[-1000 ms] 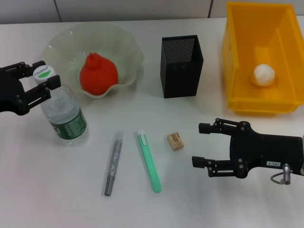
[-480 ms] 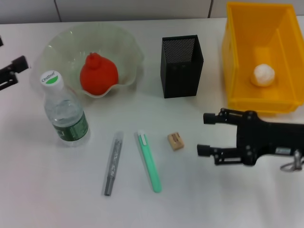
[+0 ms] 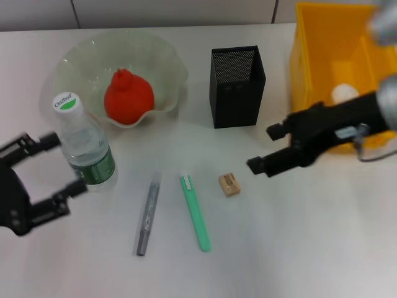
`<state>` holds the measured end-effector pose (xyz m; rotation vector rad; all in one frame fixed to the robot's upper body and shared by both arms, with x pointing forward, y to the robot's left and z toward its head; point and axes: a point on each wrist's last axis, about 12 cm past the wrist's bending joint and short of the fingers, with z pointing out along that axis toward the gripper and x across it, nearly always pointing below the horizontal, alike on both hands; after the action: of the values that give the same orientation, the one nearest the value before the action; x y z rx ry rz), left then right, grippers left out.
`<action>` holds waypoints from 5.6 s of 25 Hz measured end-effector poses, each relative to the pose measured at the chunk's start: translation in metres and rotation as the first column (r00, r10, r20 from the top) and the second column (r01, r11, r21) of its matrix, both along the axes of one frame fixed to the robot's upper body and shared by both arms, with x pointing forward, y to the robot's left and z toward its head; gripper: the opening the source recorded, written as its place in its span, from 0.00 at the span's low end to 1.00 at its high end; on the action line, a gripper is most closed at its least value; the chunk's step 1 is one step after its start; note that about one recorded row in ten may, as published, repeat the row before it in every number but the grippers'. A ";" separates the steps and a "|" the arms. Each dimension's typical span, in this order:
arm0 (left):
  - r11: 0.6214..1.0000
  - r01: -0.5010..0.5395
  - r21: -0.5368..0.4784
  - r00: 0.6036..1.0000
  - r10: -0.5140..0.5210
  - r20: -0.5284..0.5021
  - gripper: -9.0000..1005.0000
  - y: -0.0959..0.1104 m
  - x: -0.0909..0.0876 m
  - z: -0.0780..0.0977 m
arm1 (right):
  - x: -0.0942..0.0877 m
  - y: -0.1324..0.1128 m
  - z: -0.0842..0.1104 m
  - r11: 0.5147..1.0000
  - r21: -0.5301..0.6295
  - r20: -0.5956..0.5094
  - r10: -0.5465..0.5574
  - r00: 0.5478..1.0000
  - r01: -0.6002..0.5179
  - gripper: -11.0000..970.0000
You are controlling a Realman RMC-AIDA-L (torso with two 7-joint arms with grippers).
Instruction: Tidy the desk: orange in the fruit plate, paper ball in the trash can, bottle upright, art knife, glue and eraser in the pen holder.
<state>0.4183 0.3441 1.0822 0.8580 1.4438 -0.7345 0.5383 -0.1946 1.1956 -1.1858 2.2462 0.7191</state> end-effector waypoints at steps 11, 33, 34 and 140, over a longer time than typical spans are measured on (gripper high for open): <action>0.999 0.052 -0.006 0.996 -0.052 -0.075 0.78 -0.021 0.007 -0.028 | 0.020 0.114 -0.016 0.949 -0.313 -0.040 0.014 0.999 -0.026 0.86; 0.999 0.048 -0.004 0.995 -0.049 -0.091 0.78 -0.023 0.008 -0.032 | 0.016 0.146 -0.066 0.940 -0.337 0.022 0.058 0.998 -0.047 0.86; 0.999 0.048 -0.004 0.995 -0.049 -0.091 0.78 -0.023 0.008 -0.032 | 0.015 0.146 -0.068 0.942 -0.331 0.016 0.057 0.998 -0.049 0.86; 0.999 0.041 -0.011 0.994 -0.042 -0.103 0.78 -0.022 0.011 -0.031 | 0.034 0.118 -0.045 0.978 -0.203 -0.083 -0.073 0.994 0.055 0.19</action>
<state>0.4296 0.3223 1.0515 0.8558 1.5165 -0.8262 0.5725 -0.0767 1.1505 -1.1879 2.4675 0.5404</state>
